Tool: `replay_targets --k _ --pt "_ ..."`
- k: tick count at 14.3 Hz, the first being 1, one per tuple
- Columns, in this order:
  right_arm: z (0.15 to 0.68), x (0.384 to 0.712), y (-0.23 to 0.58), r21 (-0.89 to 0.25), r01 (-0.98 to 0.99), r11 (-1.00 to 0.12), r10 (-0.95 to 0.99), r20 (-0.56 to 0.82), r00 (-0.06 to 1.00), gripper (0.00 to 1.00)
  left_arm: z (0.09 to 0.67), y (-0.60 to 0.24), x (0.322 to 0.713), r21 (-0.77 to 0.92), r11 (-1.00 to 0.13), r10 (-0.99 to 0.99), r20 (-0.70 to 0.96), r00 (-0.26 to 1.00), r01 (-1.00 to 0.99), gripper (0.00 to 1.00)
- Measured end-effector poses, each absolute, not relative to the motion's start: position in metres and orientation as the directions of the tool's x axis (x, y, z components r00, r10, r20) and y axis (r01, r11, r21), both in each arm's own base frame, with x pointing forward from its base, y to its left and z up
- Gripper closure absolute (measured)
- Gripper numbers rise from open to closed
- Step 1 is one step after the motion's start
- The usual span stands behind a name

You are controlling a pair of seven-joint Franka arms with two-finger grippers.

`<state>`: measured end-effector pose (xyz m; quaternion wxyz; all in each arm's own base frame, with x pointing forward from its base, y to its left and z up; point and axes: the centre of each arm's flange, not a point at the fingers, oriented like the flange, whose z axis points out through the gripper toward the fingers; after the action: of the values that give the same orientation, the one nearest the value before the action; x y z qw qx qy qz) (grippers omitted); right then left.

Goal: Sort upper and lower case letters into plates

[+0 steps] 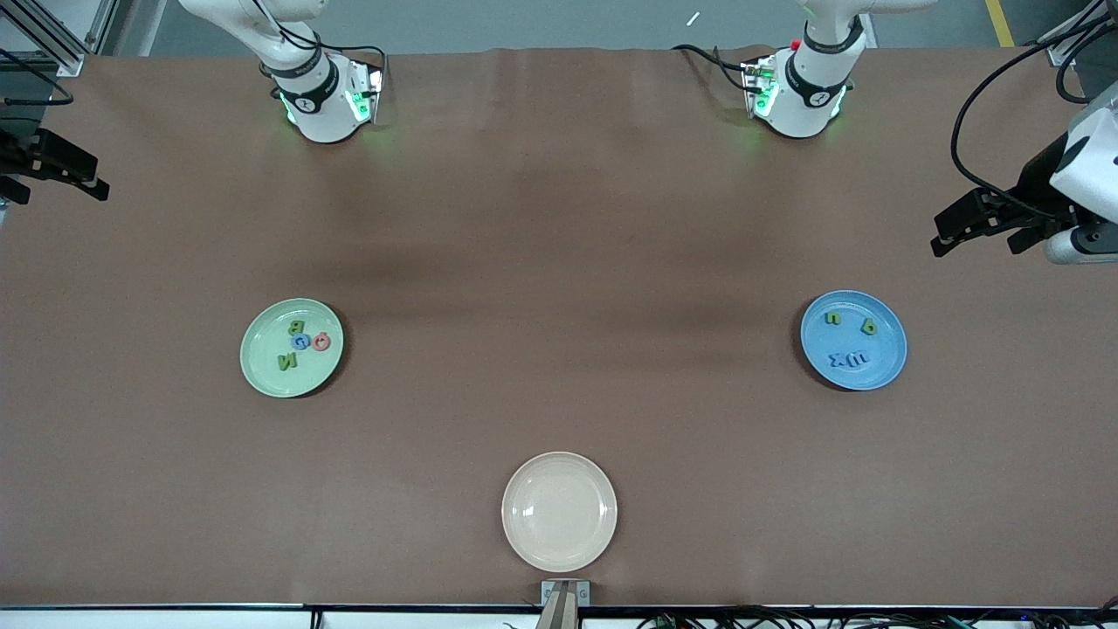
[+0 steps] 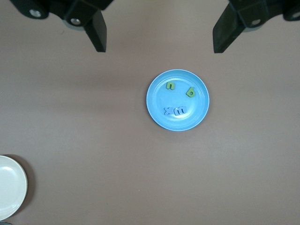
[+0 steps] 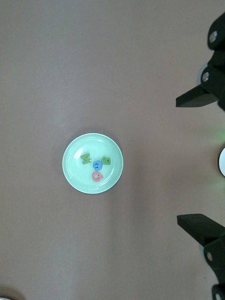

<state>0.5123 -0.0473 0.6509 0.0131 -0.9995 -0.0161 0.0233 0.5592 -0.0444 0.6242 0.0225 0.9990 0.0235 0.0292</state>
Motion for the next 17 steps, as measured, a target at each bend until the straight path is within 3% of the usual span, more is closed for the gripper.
replay_targets --k 17 --pt "0.65 0.512 -0.048 -0.029 0.029 -0.999 0.03 -0.049 0.998 0.0 0.645 -0.034 0.544 0.045 -0.999 0.018 0.133 0.991 0.012 0.0"
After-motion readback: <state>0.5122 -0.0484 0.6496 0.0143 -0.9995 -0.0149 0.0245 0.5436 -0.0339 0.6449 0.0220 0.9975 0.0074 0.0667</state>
